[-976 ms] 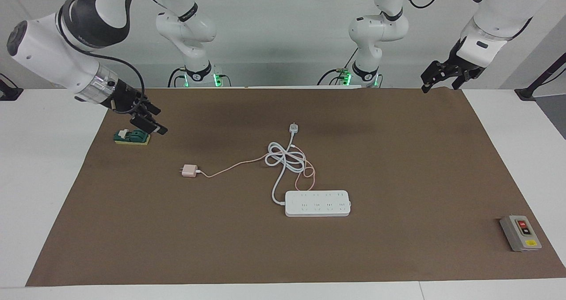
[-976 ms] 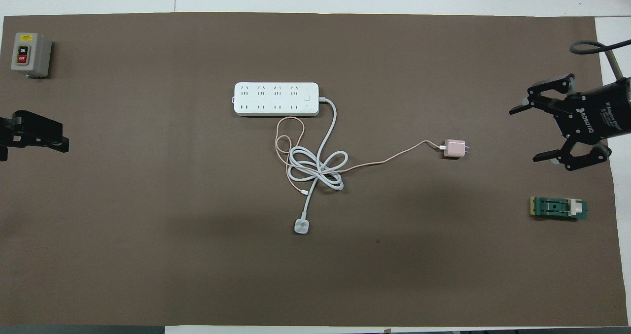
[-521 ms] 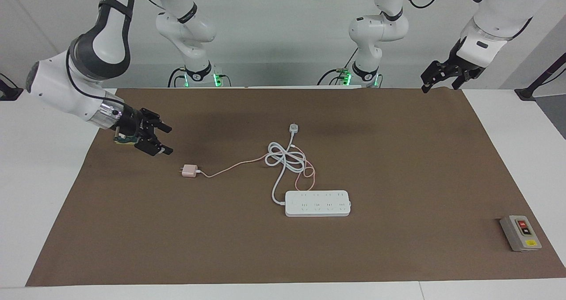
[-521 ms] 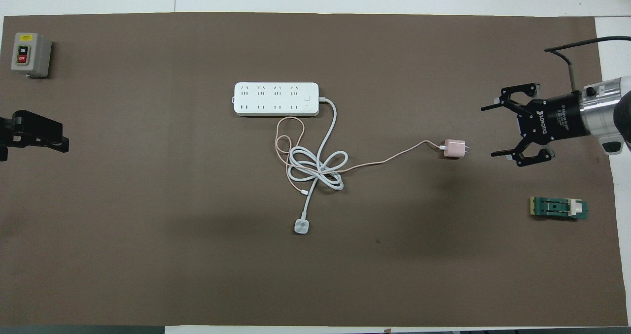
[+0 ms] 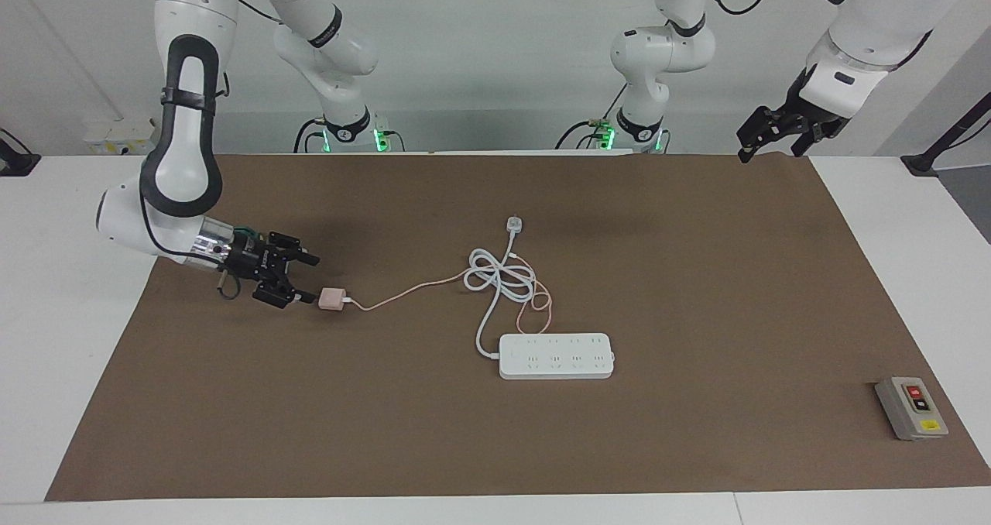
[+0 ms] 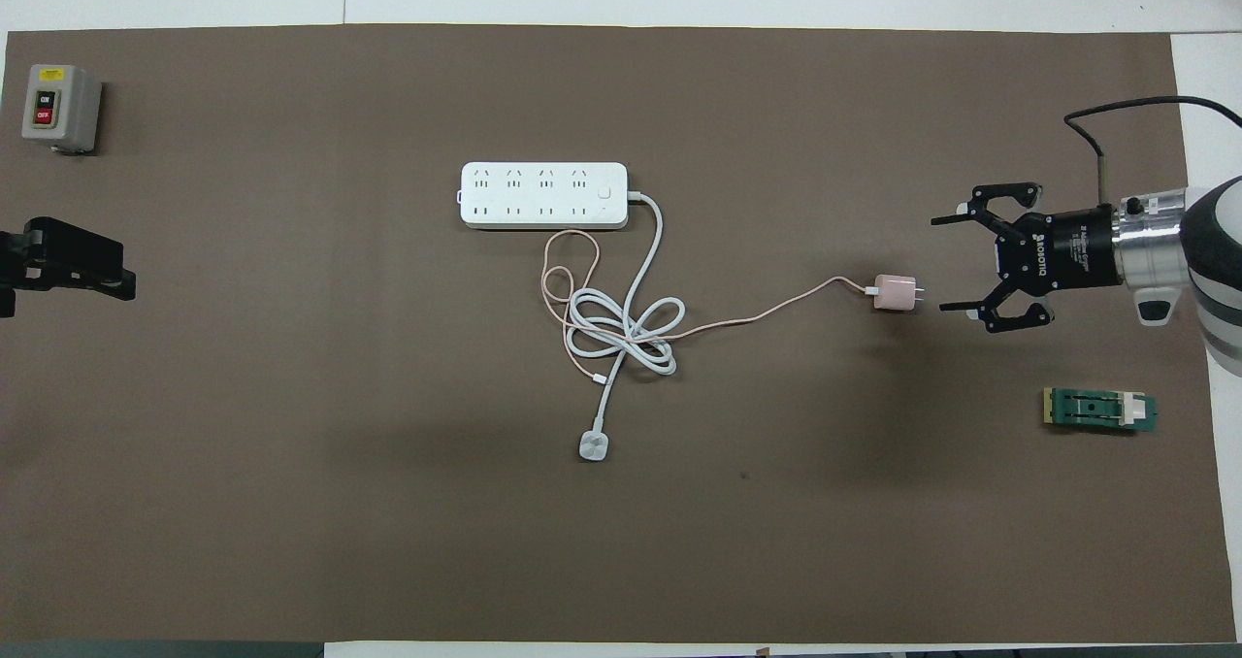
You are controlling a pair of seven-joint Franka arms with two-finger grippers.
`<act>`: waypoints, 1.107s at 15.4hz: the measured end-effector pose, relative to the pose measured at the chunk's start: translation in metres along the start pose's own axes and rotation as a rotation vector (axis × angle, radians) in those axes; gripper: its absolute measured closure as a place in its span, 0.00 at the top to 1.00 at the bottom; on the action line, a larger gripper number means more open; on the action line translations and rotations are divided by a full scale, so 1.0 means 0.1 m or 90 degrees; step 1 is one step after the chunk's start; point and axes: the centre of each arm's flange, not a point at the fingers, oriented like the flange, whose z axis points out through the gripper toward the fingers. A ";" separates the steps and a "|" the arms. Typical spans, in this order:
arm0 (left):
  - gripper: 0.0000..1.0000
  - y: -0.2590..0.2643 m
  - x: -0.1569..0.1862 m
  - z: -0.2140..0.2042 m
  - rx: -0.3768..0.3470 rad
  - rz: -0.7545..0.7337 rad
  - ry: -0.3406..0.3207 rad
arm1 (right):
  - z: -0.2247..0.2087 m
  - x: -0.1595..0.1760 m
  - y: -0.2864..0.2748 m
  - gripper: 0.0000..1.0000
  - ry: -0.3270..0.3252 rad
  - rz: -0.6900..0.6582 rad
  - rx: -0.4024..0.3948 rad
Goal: Plug charger into power strip
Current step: 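Move the right gripper toward the pink charger plug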
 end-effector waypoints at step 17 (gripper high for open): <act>1.00 0.00 0.00 0.00 0.000 0.000 0.000 | 0.34 0.40 0.12 1.00 -0.032 0.054 -0.034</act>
